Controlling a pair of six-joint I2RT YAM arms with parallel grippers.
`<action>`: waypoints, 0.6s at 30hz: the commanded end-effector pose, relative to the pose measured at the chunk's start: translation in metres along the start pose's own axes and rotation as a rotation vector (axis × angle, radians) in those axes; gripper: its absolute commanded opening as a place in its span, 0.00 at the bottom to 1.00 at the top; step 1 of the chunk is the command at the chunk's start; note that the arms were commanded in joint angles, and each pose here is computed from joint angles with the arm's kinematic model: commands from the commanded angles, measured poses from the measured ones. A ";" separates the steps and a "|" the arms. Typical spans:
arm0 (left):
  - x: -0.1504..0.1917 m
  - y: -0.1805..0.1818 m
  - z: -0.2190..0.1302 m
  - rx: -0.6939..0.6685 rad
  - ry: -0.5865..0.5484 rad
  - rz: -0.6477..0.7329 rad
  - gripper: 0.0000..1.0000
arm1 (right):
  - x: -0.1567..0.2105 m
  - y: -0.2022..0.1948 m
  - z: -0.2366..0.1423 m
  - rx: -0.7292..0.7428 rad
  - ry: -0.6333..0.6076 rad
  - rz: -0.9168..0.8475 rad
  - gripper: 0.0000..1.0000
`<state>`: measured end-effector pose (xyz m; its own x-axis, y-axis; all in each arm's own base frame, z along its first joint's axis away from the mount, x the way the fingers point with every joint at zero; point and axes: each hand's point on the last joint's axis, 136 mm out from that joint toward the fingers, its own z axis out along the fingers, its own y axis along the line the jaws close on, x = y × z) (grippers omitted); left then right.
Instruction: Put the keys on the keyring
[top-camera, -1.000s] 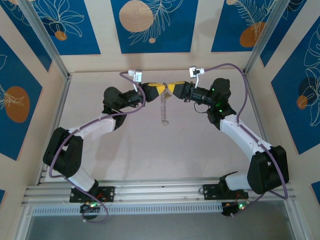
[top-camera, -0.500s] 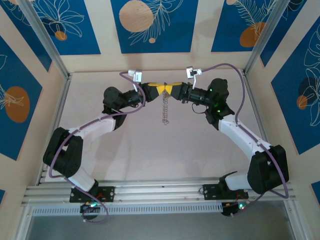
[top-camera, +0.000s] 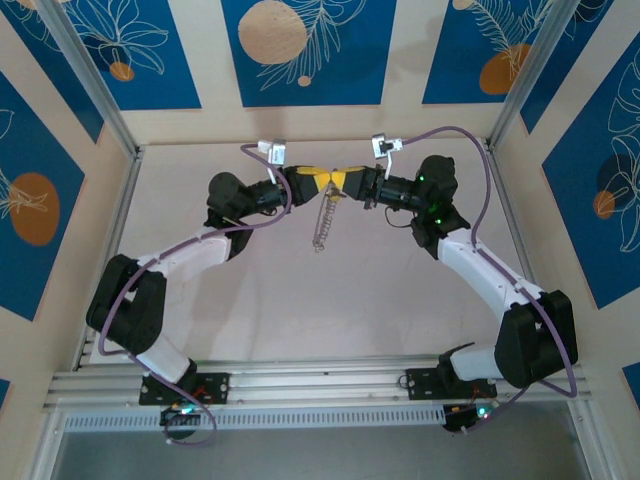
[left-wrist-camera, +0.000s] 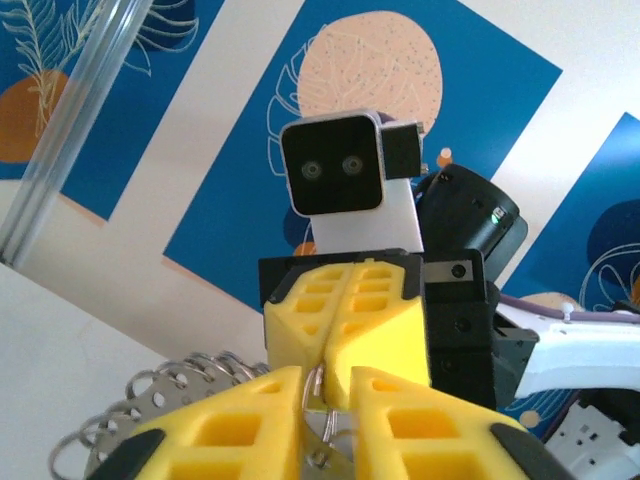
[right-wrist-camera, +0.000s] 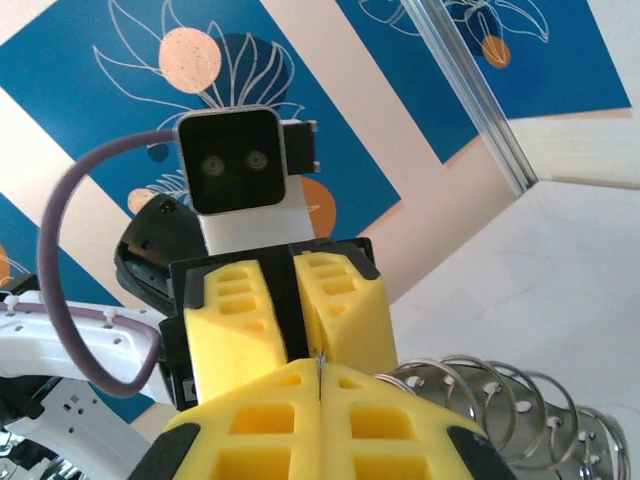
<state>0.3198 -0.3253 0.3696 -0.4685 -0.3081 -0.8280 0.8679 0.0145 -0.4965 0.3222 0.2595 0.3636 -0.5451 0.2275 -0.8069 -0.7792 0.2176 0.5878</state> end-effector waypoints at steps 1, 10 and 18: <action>-0.026 -0.030 -0.005 0.050 0.005 0.134 0.33 | -0.011 0.006 -0.006 -0.010 0.031 -0.059 0.00; -0.027 -0.024 -0.014 0.016 0.153 0.183 0.50 | -0.015 0.015 -0.014 -0.083 0.164 -0.116 0.00; -0.019 -0.013 -0.011 0.012 0.276 0.193 0.51 | -0.013 0.015 -0.011 -0.145 0.263 -0.111 0.00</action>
<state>0.3159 -0.3097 0.3976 -0.3324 -0.1001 -0.9378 0.9393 0.0544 -0.3388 0.3246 0.2492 0.3836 -0.4985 0.0039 -0.8669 -0.8579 0.1414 0.4940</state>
